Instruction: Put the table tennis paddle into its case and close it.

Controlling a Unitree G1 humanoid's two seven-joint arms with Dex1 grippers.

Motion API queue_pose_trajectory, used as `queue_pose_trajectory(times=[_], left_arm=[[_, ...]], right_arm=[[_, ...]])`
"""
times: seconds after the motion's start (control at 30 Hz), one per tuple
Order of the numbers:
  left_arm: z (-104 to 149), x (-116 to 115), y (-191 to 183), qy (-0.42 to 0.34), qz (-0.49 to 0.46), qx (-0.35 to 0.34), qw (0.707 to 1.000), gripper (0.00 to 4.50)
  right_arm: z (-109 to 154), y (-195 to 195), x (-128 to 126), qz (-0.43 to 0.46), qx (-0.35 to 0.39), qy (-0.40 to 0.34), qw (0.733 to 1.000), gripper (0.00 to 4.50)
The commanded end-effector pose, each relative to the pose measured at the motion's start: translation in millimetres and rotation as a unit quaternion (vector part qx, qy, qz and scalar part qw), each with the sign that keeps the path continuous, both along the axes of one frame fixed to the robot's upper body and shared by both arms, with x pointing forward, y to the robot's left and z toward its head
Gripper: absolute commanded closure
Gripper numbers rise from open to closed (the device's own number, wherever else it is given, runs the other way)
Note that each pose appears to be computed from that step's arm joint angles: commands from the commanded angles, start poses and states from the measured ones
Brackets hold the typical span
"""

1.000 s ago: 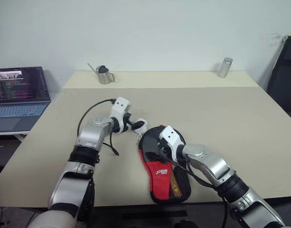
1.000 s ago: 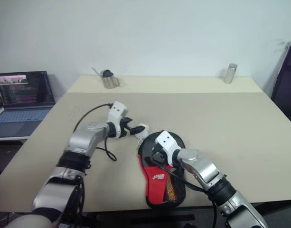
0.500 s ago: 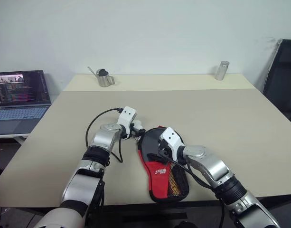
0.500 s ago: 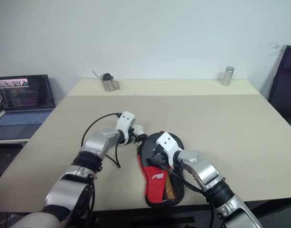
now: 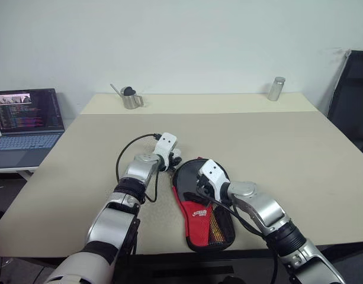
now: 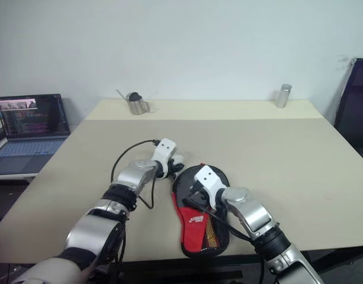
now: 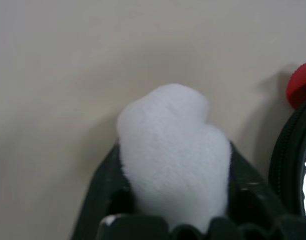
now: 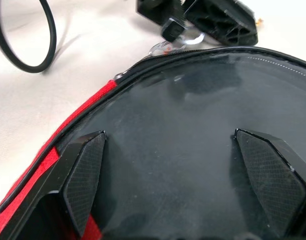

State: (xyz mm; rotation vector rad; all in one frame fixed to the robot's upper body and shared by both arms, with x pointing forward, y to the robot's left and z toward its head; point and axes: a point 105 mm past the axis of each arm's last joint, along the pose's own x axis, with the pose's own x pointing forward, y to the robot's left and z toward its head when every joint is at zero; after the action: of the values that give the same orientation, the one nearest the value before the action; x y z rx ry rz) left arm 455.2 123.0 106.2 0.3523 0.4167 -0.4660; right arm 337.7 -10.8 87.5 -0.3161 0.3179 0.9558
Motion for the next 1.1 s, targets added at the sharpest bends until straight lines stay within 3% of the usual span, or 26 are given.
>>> queue_pose_trajectory(times=[0.03, 0.1, 0.47, 0.7, 0.9, 1.1], left_arm=[[27, 14, -2, -0.053, 0.006, 0.036, 0.998, 3.76], [32, 17, -5, -0.067, 0.007, 0.052, 0.996, 3.93], [62, 27, -40, -0.175, -0.024, 0.187, 0.966, 3.94], [82, 27, -72, -0.274, -0.053, 0.300, 0.912, 3.94], [104, 17, -116, -0.383, -0.097, 0.339, 0.854, 3.94], [95, 1, -156, -0.418, -0.164, 0.357, 0.819, 3.94]], right_arm=[[-20, 0, -10, 0.010, -0.020, 0.042, 0.999, 0.00], [-22, 0, -13, 0.013, -0.023, 0.051, 0.998, 0.00], [-27, 9, -31, 0.051, -0.034, 0.076, 0.995, 0.00], [-30, 14, -46, 0.065, -0.034, 0.106, 0.992, 0.00], [-31, 17, -55, 0.062, -0.025, 0.120, 0.990, 0.00], [-30, 20, -60, 0.058, -0.017, 0.127, 0.990, 0.00]])
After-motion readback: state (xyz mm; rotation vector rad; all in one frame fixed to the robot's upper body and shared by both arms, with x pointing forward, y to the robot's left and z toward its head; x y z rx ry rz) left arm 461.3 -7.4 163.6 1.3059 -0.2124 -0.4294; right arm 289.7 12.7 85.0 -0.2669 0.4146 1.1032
